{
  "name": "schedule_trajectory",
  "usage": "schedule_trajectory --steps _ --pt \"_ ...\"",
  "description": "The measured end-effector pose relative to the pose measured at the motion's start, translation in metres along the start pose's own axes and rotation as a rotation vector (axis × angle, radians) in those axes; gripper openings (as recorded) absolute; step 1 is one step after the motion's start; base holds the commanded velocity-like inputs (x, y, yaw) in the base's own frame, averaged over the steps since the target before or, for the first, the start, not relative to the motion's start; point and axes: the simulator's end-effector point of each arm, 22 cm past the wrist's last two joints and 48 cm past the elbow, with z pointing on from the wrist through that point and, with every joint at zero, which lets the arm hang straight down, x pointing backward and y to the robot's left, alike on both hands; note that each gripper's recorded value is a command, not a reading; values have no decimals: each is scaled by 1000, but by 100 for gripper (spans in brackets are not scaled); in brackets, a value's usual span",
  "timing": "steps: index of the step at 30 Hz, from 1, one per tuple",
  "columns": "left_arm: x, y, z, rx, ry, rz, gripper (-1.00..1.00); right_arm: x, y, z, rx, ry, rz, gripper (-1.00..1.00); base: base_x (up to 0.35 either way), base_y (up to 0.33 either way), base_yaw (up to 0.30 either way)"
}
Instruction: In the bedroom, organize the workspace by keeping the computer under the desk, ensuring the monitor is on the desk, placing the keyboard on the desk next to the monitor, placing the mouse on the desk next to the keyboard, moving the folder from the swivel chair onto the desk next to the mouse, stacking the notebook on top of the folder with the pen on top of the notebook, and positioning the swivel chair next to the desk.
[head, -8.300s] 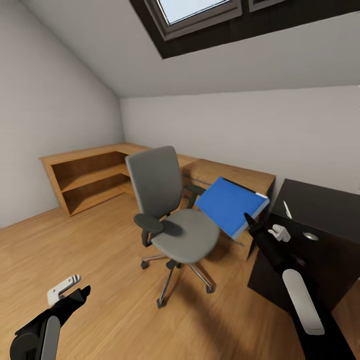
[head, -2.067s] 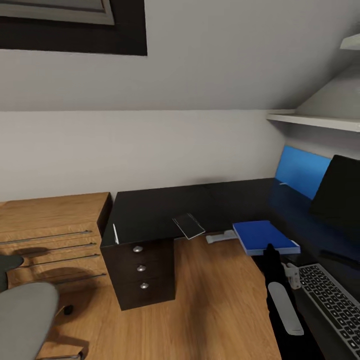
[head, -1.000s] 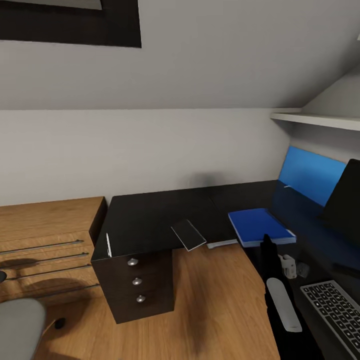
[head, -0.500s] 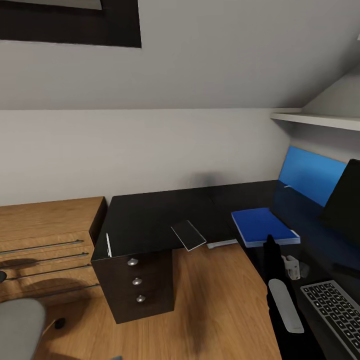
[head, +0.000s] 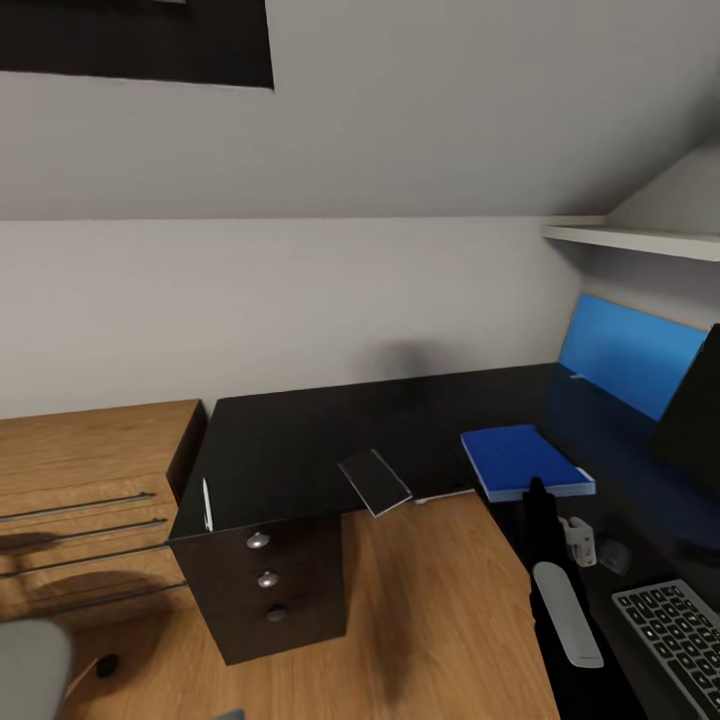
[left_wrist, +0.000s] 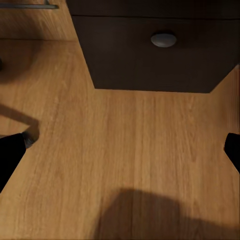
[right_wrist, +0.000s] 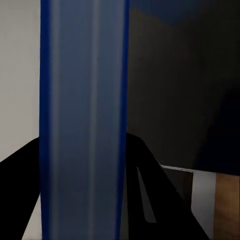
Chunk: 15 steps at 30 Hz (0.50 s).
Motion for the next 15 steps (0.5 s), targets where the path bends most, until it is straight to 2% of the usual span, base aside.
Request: schedule_trajectory --steps 7,15 --pt "3 1 0 -1 7 0 100 1 -4 1 7 1 -3 -100 1 0 -168" --pt "2 1 1 -2 5 -2 100 2 -5 1 6 5 -5 -100 0 0 -29"
